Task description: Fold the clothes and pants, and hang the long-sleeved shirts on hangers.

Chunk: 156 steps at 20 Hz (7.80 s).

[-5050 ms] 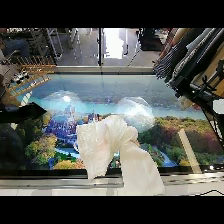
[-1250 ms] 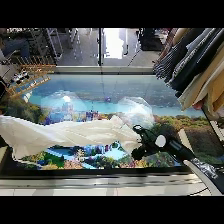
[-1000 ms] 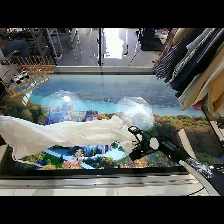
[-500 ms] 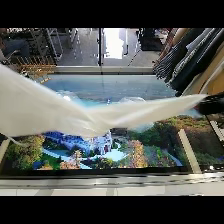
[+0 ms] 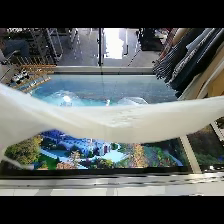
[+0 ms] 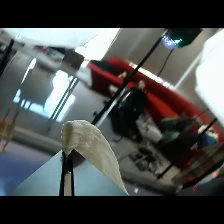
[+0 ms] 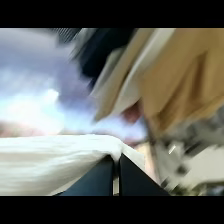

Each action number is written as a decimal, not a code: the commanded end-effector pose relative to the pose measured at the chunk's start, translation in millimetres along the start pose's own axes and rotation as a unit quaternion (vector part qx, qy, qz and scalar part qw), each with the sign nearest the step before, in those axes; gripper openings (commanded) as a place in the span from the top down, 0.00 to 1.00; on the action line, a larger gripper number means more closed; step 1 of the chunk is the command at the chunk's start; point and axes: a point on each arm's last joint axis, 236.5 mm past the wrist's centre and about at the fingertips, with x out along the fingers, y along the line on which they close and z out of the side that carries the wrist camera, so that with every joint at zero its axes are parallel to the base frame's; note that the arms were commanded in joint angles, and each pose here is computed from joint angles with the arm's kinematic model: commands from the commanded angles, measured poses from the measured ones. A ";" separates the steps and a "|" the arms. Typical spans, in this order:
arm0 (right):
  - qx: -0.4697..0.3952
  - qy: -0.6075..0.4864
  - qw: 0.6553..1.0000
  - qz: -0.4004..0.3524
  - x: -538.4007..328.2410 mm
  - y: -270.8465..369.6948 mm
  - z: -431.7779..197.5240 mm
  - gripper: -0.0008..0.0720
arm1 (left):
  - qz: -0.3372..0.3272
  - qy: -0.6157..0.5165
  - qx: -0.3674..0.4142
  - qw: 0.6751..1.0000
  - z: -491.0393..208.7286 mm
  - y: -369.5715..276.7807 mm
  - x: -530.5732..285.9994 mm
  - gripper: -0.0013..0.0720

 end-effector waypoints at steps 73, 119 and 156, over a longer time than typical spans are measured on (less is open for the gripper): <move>0.304 0.030 0.944 0.121 240.0 53.3 -68.5 0.97 | 0.131 0.163 -0.200 0.957 -221.6 237.3 106.6 0.97; 0.202 0.271 0.746 0.573 219.9 708.2 -71.0 0.79 | 0.193 0.381 -0.209 0.880 -440.3 277.9 138.0 0.51; 0.290 0.339 0.823 0.352 334.7 272.0 -188.3 0.35 | 0.128 0.537 -0.138 0.822 -426.9 191.5 65.7 0.97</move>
